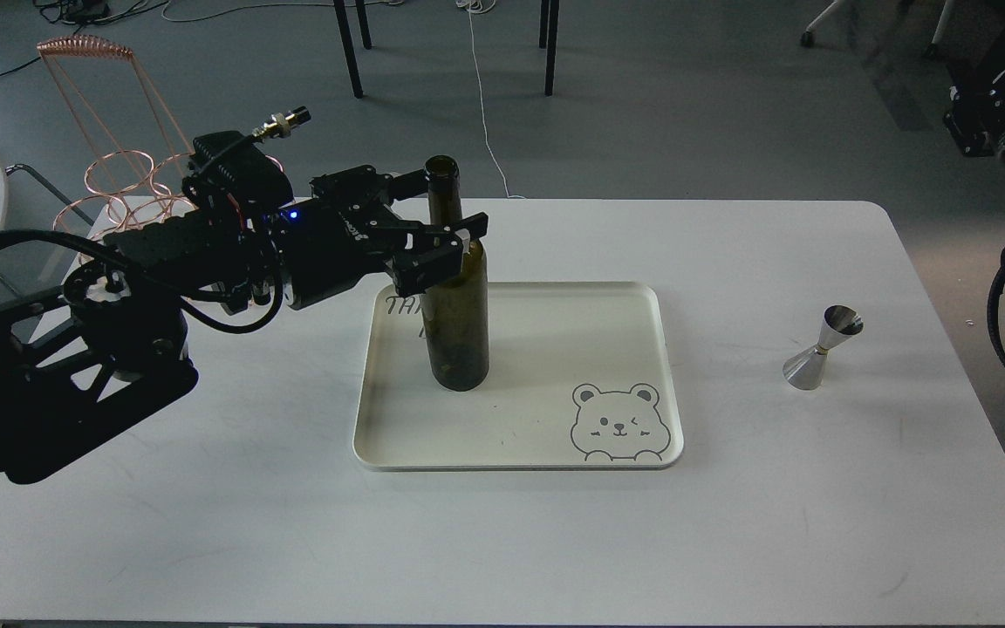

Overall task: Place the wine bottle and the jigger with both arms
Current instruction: 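Reach the left gripper to the wine bottle neck and grasp it, then lift the bottle and carry it over the copper wire rack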

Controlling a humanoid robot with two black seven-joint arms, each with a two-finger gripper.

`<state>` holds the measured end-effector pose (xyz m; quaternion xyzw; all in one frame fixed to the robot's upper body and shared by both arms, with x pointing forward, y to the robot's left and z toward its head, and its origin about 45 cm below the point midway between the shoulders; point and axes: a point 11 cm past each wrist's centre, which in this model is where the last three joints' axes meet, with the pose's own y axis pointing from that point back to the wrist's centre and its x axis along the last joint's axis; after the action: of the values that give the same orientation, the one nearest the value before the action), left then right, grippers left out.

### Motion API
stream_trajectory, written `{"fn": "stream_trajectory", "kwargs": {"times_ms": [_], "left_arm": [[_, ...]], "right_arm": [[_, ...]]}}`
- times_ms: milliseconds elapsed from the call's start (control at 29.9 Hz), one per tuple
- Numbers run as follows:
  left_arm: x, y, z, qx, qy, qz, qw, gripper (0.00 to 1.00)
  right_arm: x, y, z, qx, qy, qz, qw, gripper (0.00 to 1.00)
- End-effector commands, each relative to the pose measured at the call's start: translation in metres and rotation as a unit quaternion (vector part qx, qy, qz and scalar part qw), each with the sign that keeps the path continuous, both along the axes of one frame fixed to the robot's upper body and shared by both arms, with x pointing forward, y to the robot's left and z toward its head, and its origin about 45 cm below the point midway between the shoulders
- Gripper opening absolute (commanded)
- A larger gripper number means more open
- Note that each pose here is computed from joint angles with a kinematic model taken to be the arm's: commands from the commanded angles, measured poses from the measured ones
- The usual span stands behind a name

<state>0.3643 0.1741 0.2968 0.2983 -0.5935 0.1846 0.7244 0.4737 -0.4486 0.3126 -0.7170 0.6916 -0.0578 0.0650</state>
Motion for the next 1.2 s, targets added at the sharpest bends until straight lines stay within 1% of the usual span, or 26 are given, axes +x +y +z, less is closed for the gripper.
{"fn": "stream_trajectory", "kwargs": {"times_ms": [0, 134, 234, 401, 535, 635, 735, 869, 1036, 1169], "left_arm": [[0.001, 0.004, 0.001, 0.003, -0.001, 0.002, 1.000, 0.27], [0.001, 0.007, 0.005, 0.001, -0.007, 0.005, 1.000, 0.18], [0.000, 0.012, 0.018, -0.003, -0.025, 0.006, 1.000, 0.14], [-0.014, -0.001, 0.056, -0.031, -0.073, -0.026, 0.997, 0.13], [-0.019, -0.021, 0.091, -0.038, -0.114, -0.059, 0.991, 0.13], [-0.020, -0.042, 0.110, -0.043, -0.132, -0.082, 0.987, 0.13], [-0.025, -0.065, 0.117, -0.047, -0.128, -0.109, 0.985, 0.13], [-0.035, -0.092, 0.114, -0.054, -0.110, -0.140, 0.983, 0.13], [-0.041, -0.109, 0.111, -0.065, -0.102, -0.154, 0.981, 0.14], [-0.041, -0.108, 0.108, -0.053, -0.093, -0.158, 0.982, 0.14]], "right_arm": [[0.000, -0.001, 0.001, -0.001, -0.001, -0.001, 1.000, 0.97], [0.000, 0.000, 0.001, 0.000, -0.001, 0.000, 1.000, 0.97], [0.001, 0.000, 0.003, 0.000, -0.003, 0.000, 1.000, 0.97], [0.000, -0.004, 0.004, -0.003, -0.003, -0.003, 1.000, 0.97], [0.000, -0.004, 0.006, -0.003, -0.004, -0.003, 1.000, 0.97], [-0.001, -0.005, 0.005, -0.003, -0.004, -0.004, 1.000, 0.97], [-0.001, -0.007, 0.005, -0.005, -0.003, -0.006, 1.000, 0.97], [-0.004, -0.015, 0.009, -0.008, -0.005, -0.012, 1.000, 0.97], [-0.006, -0.020, 0.009, -0.010, -0.004, -0.017, 1.000, 0.97], [-0.007, -0.021, 0.009, -0.011, -0.004, -0.017, 1.000, 0.97]]}}
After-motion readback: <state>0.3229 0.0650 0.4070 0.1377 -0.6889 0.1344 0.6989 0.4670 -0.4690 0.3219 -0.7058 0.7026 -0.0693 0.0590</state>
